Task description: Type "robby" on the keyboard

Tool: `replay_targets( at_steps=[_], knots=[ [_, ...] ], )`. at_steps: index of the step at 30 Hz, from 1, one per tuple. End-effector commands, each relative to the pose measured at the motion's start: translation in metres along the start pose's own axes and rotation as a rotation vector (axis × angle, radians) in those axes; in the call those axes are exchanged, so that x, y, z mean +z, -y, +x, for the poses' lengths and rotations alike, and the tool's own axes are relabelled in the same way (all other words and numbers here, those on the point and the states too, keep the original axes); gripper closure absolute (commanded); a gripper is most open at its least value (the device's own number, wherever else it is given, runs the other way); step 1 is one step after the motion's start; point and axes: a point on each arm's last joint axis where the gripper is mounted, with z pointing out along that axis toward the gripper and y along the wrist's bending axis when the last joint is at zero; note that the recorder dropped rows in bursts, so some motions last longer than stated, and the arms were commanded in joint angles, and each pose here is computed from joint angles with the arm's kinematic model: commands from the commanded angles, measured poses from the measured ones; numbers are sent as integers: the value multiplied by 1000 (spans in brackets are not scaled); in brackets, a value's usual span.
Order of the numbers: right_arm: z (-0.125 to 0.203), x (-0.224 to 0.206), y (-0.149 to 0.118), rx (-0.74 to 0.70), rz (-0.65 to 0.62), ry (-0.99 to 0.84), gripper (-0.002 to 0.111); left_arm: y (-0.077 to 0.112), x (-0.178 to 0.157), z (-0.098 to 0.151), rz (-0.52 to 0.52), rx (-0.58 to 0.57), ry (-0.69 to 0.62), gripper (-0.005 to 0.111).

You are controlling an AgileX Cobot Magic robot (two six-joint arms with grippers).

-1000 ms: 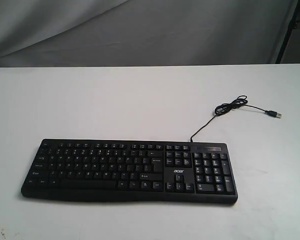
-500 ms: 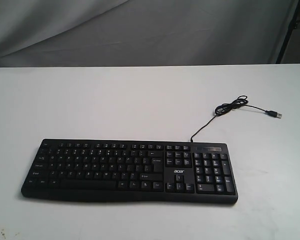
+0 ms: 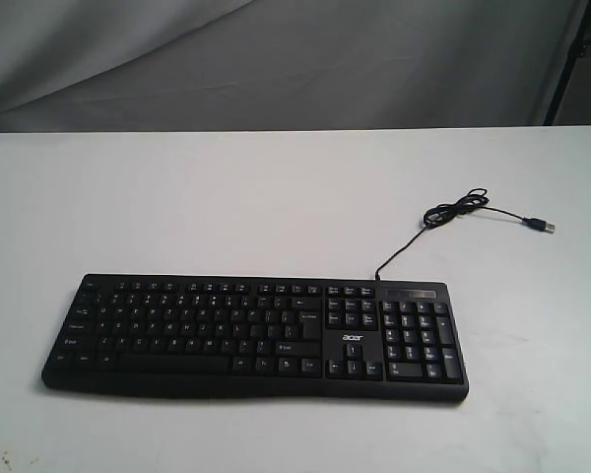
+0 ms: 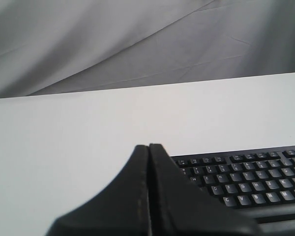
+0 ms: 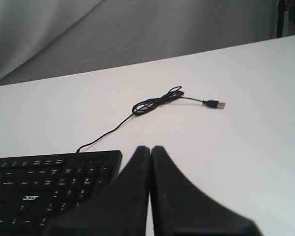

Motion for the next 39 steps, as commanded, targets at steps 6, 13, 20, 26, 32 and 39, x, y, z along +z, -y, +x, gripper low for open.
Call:
replay_targets(
  at_steps=[6, 13, 20, 26, 32, 39],
  knots=[
    [14, -5, 3, -65, 13, -17, 108, 0, 0, 1, 5, 3, 7, 107],
    [14, -5, 3, -65, 13, -17, 108, 0, 0, 1, 5, 3, 7, 107],
    [14, -5, 3, -65, 13, -17, 108, 0, 0, 1, 5, 3, 7, 107],
    [14, -5, 3, -65, 13, -17, 108, 0, 0, 1, 5, 3, 7, 107],
    [14, -5, 3, -63, 13, -16, 108, 0, 0, 1, 5, 3, 7, 107],
    [14, -5, 3, -63, 13, -16, 108, 0, 0, 1, 5, 3, 7, 107]
  ],
)
